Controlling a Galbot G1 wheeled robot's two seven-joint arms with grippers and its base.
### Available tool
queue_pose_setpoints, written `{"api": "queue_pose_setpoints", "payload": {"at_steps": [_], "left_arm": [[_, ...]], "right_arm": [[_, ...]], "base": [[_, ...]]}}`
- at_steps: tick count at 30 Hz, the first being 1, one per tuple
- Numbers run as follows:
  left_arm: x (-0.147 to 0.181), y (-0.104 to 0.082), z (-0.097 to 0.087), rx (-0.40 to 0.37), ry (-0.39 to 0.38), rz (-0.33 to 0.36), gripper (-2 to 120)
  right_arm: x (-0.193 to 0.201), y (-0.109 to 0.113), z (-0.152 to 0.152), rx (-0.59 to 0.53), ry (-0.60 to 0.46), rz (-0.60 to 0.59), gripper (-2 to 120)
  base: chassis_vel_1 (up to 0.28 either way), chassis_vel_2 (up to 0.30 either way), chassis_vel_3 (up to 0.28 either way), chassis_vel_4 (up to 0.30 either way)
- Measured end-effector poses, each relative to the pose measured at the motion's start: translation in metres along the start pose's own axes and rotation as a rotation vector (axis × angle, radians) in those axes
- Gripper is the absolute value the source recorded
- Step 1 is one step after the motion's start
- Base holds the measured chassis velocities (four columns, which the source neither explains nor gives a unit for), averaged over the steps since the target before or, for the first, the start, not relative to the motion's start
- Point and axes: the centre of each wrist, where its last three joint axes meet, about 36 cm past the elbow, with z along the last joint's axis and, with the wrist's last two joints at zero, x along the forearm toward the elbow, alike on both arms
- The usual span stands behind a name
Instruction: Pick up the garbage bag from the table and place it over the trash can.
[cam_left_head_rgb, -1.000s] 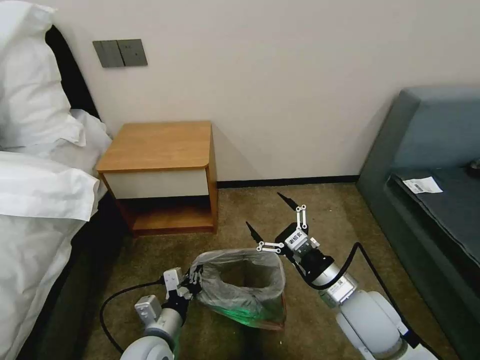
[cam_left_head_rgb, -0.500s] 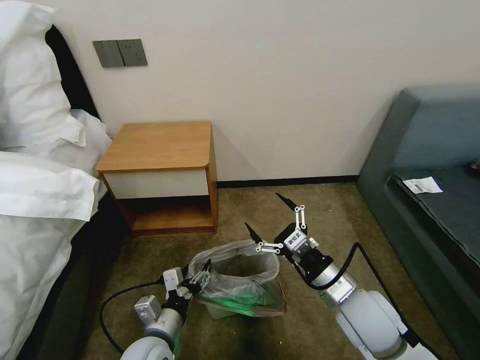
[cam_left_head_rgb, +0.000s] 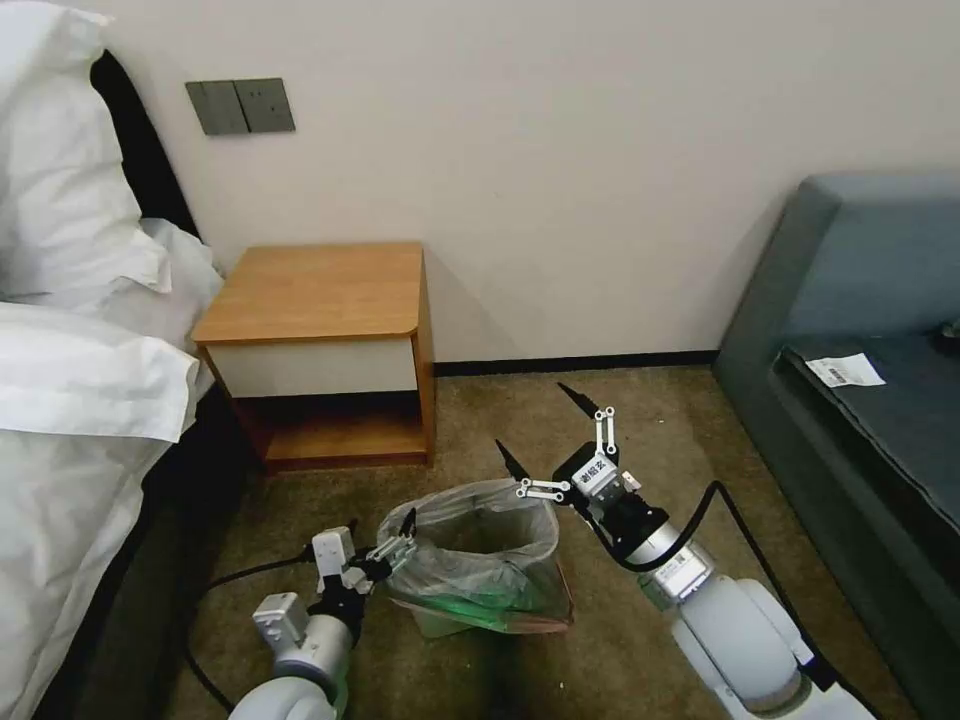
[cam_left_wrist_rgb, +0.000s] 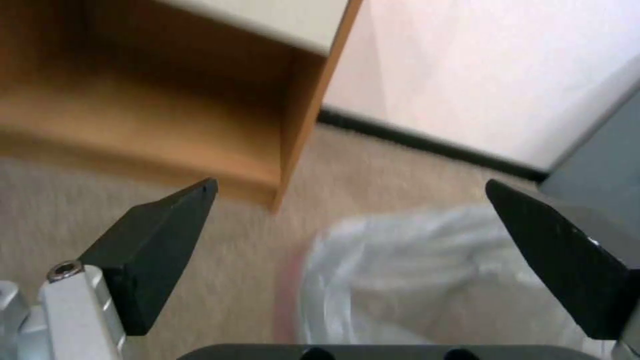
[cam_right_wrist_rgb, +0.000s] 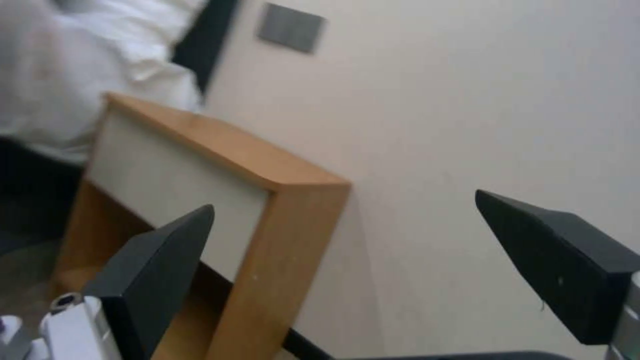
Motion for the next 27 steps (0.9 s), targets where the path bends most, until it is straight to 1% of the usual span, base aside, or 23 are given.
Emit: {"api": "queue_pose_setpoints", "payload": {"at_steps": [1,4,5,7,8,9,11,13,14,16,17,20,25,27], "left_arm": [[0.0,0.0,0.0,0.0,0.0,0.0,100],[-0.003,0.007,0.008,-0.038,-0.147,0.041,100],[-0.003,0.007,0.008,-0.038,-0.147,0.041,100],[-0.011,0.011,0.015,-0.067,-0.249,0.056,100],[-0.014,0.012,0.016,-0.074,-0.277,0.058,99],[-0.014,0.012,0.016,-0.074,-0.277,0.058,99],[-0.02,0.014,0.019,-0.077,-0.317,0.057,99],[-0.025,0.017,0.024,-0.082,-0.352,0.06,99],[-0.025,0.017,0.024,-0.082,-0.352,0.06,99],[-0.03,0.021,0.032,-0.1,-0.38,0.074,99],[-0.03,0.021,0.032,-0.1,-0.38,0.074,99],[-0.035,0.023,0.042,-0.119,-0.408,0.078,100],[-0.036,0.024,0.047,-0.124,-0.402,0.072,99],[-0.036,0.025,0.047,-0.127,-0.397,0.062,99]], "right_arm": [[0.0,0.0,0.0,0.0,0.0,0.0,100],[-0.001,0.019,0.007,-0.125,0.049,0.131,100],[-0.001,0.019,0.007,-0.125,0.049,0.131,100],[-0.002,0.036,0.013,-0.222,0.091,0.228,100],[-0.002,0.043,0.018,-0.251,0.104,0.262,100],[-0.002,0.043,0.018,-0.251,0.104,0.262,100],[-0.001,0.053,0.033,-0.279,0.113,0.335,100],[0.003,0.064,0.051,-0.274,0.121,0.394,100],[0.003,0.064,0.051,-0.274,0.121,0.394,100],[0.008,0.073,0.069,-0.266,0.127,0.444,100],[0.008,0.073,0.069,-0.266,0.127,0.444,100],[0.015,0.078,0.09,-0.253,0.105,0.46,100],[0.022,0.075,0.094,-0.249,0.107,0.442,100],[0.025,0.07,0.096,-0.24,0.107,0.428,100]], "base": [[0.0,0.0,0.0,0.0],[0.0,0.0,0.0,0.0],[0.0,0.0,0.0,0.0],[0.0,0.0,0.0,0.0],[0.0,0.0,0.0,0.0],[0.0,0.0,0.0,0.0],[0.0,0.0,0.0,0.0],[0.0,0.0,0.0,0.0],[0.0,0.0,0.0,0.0],[0.0,0.0,0.0,0.0],[0.0,0.0,0.0,0.0],[0.0,0.0,0.0,0.0],[0.0,0.0,0.0,0.0],[0.0,0.0,0.0,0.0]]}}
